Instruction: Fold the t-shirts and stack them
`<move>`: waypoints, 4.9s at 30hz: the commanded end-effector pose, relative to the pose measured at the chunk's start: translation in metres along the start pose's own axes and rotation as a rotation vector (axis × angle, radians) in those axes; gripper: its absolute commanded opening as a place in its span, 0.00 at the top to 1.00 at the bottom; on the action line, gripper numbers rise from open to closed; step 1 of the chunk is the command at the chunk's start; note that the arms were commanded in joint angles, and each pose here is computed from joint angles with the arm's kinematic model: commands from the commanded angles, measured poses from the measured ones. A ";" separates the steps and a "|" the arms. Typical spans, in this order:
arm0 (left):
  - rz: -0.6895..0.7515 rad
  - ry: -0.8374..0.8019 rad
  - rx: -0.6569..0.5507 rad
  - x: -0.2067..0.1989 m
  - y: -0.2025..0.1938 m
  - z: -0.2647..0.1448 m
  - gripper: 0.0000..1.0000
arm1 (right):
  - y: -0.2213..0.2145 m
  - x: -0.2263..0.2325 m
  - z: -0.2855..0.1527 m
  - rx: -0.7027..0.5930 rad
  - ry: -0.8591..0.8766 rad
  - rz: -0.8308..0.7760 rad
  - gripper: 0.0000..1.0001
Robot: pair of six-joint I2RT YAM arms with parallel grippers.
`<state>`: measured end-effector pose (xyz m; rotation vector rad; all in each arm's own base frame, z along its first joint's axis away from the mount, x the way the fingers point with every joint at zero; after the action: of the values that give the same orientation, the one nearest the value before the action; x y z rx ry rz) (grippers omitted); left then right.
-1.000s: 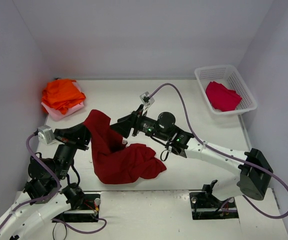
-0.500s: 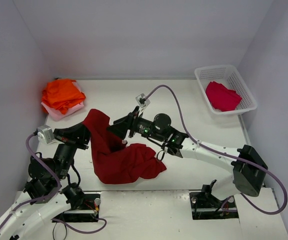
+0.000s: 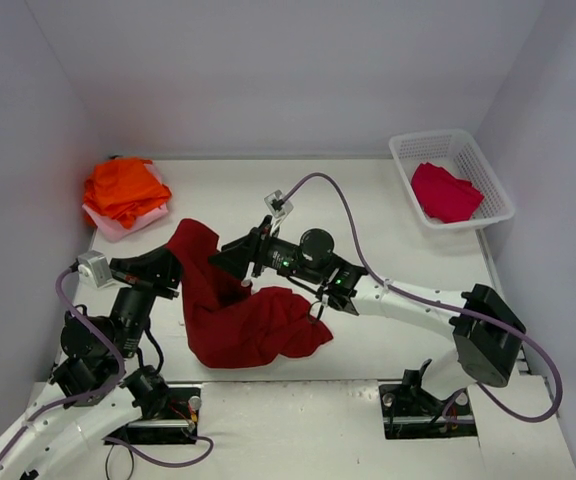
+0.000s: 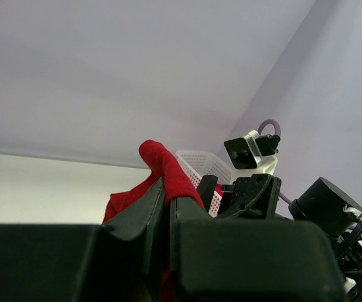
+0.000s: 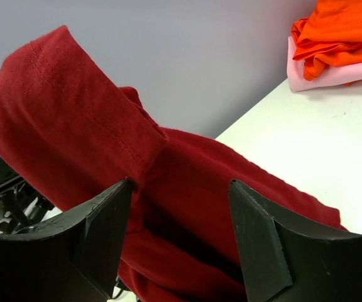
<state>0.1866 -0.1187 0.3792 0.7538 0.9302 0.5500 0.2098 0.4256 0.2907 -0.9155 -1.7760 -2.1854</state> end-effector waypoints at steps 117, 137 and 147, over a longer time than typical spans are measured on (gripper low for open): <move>-0.432 -0.967 0.389 -0.145 -0.053 0.015 0.29 | 0.170 0.144 -0.143 -0.187 0.018 -0.342 1.00; -0.358 -1.018 0.415 -0.153 -0.065 0.039 0.30 | 0.148 0.135 -0.133 -0.154 0.039 -0.274 1.00; -0.358 -1.011 0.422 -0.150 -0.067 0.039 0.30 | 0.148 0.136 -0.141 -0.159 0.036 -0.277 1.00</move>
<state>0.1636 -0.2856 0.3888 1.0979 0.3323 -0.4252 0.1374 0.2956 0.4360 -0.7816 -1.9843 -2.3741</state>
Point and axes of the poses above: each gripper's point midway between its finger pads, its own z axis out along the fingers, its own x axis along the line the jaws close on, y = z × x, the point moved 1 cm from there along -z, back along the fingers, and after that the axes turned 4 degrees about -z, right-handed, at the moved point
